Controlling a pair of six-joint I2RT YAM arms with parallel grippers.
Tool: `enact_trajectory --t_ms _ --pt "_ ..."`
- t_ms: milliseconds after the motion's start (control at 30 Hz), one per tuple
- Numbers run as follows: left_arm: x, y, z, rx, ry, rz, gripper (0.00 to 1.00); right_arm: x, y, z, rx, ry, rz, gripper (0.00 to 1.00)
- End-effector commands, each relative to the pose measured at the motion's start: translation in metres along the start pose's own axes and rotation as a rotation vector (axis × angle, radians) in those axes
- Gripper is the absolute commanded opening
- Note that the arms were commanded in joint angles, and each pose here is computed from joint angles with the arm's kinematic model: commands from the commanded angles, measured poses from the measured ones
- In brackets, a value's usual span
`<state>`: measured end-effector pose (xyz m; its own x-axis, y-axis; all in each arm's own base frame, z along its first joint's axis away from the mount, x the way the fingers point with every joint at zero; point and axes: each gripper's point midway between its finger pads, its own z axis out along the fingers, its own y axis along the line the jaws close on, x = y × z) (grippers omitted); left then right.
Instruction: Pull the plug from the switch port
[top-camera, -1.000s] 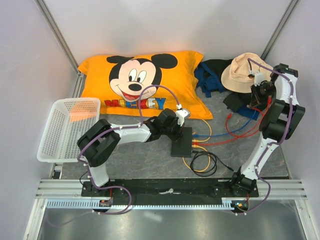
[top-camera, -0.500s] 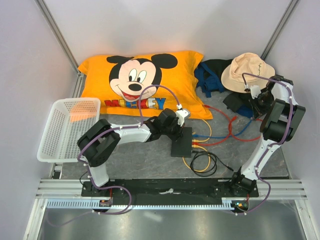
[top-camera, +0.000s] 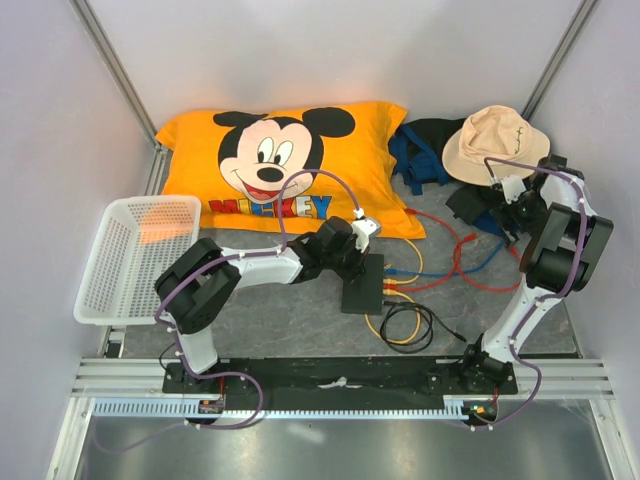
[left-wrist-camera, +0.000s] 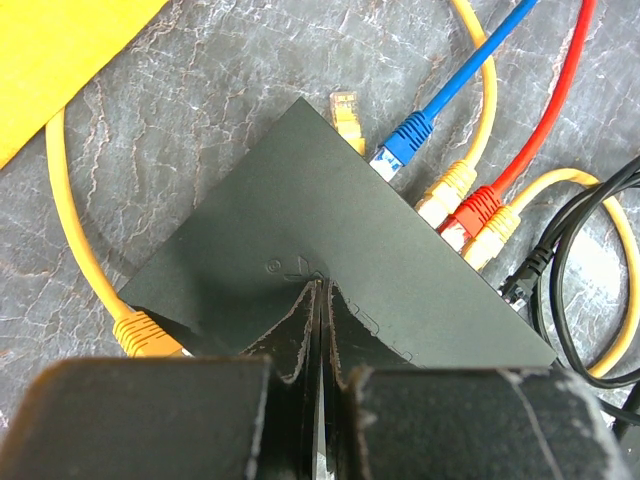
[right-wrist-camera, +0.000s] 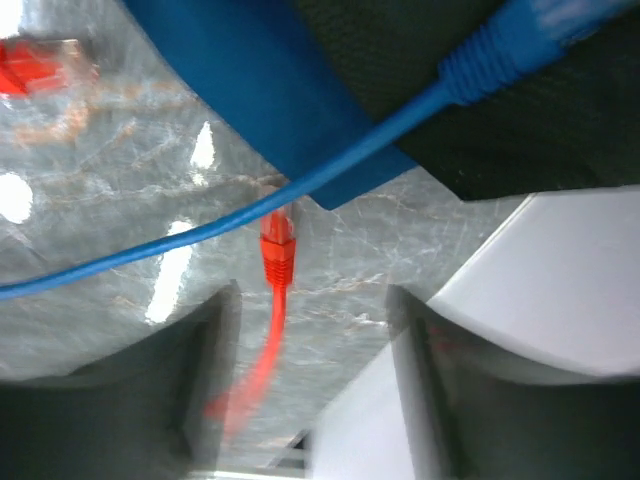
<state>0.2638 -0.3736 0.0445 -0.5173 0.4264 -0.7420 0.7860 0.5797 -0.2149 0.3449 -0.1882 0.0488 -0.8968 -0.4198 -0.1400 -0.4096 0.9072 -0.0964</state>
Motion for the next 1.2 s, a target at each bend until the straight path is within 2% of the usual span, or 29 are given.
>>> enact_trajectory --t_ms 0,167,267,333,433,567,633,700,833,1000,1100,1167 --pt "0.092 0.046 -0.011 -0.181 0.311 0.024 0.02 -0.017 -0.006 -0.027 0.045 -0.105 0.049 0.98" --pt "0.082 0.048 -0.006 -0.175 0.292 0.053 0.02 -0.038 0.009 -0.077 0.019 -0.25 0.107 0.98" --pt "0.078 0.044 -0.004 -0.136 0.285 0.06 0.02 -0.064 0.033 -0.123 -0.083 -0.4 0.128 0.98" --pt "0.076 0.041 -0.004 -0.119 0.291 0.054 0.02 -0.087 0.073 -0.152 -0.255 -0.516 0.104 0.98" --pt "0.076 0.042 -0.005 -0.115 0.3 0.03 0.02 -0.111 0.137 -0.157 -0.504 -0.548 0.019 0.97" --pt "0.072 0.033 -0.009 -0.035 0.301 -0.025 0.02 -0.131 0.206 -0.122 -0.739 -0.439 -0.051 0.92" --pt "0.071 0.033 -0.01 0.001 0.31 -0.034 0.02 -0.135 0.24 -0.094 -0.836 -0.339 -0.083 0.88" --pt "0.065 0.042 -0.007 -0.007 0.315 0.017 0.02 -0.139 0.263 -0.083 -0.912 -0.282 -0.102 0.85" --pt "0.059 0.066 -0.011 -0.025 0.334 0.044 0.02 -0.131 0.293 -0.043 -1.032 -0.126 -0.137 0.78" --pt "0.056 0.085 -0.015 -0.046 0.345 0.018 0.02 -0.123 0.315 -0.016 -1.094 -0.055 -0.163 0.75" --pt "0.057 0.078 -0.018 -0.015 0.35 -0.008 0.02 -0.119 0.327 -0.01 -1.139 -0.04 -0.159 0.71" --pt "0.036 0.07 -0.028 -0.009 0.298 -0.017 0.02 -0.119 0.329 -0.01 -1.154 -0.039 -0.146 0.68"
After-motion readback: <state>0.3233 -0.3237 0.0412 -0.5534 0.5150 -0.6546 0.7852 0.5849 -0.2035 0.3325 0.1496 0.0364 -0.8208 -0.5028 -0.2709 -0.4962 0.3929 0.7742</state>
